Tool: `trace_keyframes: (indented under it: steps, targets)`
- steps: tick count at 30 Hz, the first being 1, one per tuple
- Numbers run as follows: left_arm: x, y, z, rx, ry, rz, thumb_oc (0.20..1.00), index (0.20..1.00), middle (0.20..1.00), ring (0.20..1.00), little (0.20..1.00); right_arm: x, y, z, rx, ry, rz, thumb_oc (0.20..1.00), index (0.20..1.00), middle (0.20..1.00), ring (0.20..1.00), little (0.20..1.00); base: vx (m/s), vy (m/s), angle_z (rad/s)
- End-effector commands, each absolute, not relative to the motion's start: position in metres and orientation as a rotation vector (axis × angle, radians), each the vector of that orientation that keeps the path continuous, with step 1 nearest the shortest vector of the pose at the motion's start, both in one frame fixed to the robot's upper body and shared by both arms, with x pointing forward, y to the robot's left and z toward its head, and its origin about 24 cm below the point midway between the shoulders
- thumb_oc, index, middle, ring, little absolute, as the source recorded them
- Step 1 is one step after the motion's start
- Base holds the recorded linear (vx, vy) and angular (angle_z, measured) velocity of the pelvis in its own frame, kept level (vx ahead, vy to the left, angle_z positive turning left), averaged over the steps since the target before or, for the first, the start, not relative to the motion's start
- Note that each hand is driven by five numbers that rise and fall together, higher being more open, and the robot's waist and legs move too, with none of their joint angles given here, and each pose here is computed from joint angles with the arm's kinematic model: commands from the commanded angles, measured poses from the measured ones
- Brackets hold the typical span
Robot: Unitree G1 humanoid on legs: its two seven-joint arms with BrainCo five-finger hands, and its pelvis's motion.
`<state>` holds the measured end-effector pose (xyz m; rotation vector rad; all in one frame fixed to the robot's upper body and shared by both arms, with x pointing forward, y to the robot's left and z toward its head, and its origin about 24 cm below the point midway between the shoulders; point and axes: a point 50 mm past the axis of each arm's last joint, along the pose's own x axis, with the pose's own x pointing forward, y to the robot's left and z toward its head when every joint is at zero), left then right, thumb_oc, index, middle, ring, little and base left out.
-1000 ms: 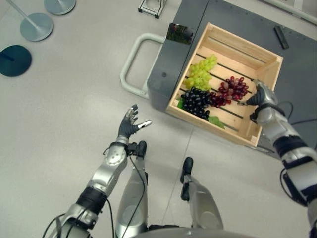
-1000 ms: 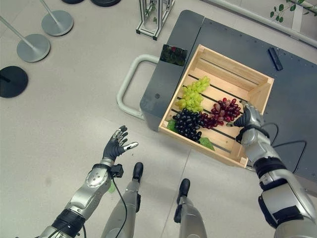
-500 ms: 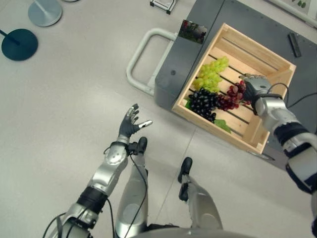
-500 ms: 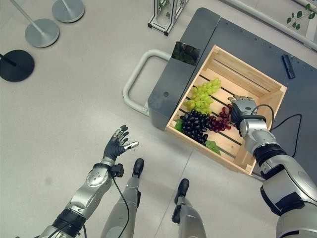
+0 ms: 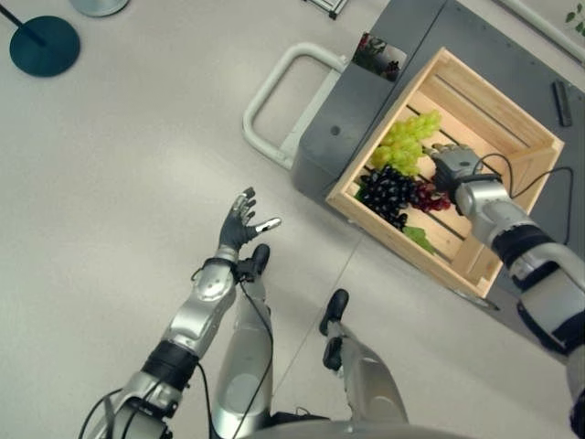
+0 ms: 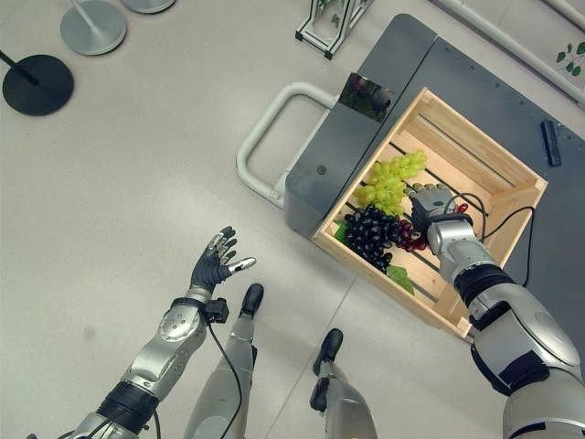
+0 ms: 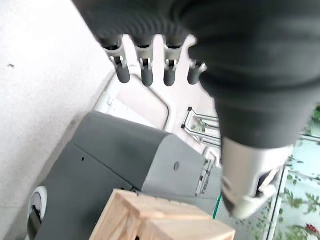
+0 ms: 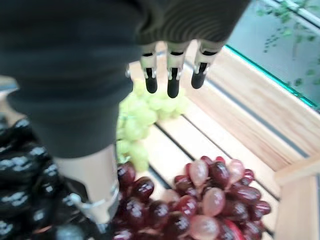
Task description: Pick up the fruits from the basket on one side to the basket on the other side
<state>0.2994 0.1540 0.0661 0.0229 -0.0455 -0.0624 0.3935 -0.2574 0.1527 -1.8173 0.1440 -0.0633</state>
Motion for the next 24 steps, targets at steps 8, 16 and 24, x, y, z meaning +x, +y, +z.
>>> trace_keyframes:
  steps: [8, 16, 24]
  targets:
    - [0.295, 0.140, 0.087, 0.006, -0.157, -0.113, 1.000, 1.000, 1.000, 1.000, 1.000, 0.385, -0.279, 0.112, -1.990, 0.464, -0.023, 1.000, 1.000, 1.000, 1.000, 1.000, 0.00, 0.000, 0.00]
    - [0.296, 0.135, 0.090, -0.009, -0.161, -0.119, 1.000, 1.000, 1.000, 1.000, 1.000, 0.366, -0.271, 0.061, -1.853, 0.555, 0.050, 1.000, 1.000, 1.000, 1.000, 1.000, 0.00, -0.001, 0.01]
    - [0.292, 0.145, 0.089, -0.019, -0.168, -0.075, 1.000, 1.000, 1.000, 1.000, 1.000, 0.333, -0.300, 0.028, -1.640, 0.623, -0.050, 1.000, 1.000, 1.000, 1.000, 1.000, 0.00, 0.000, 0.01]
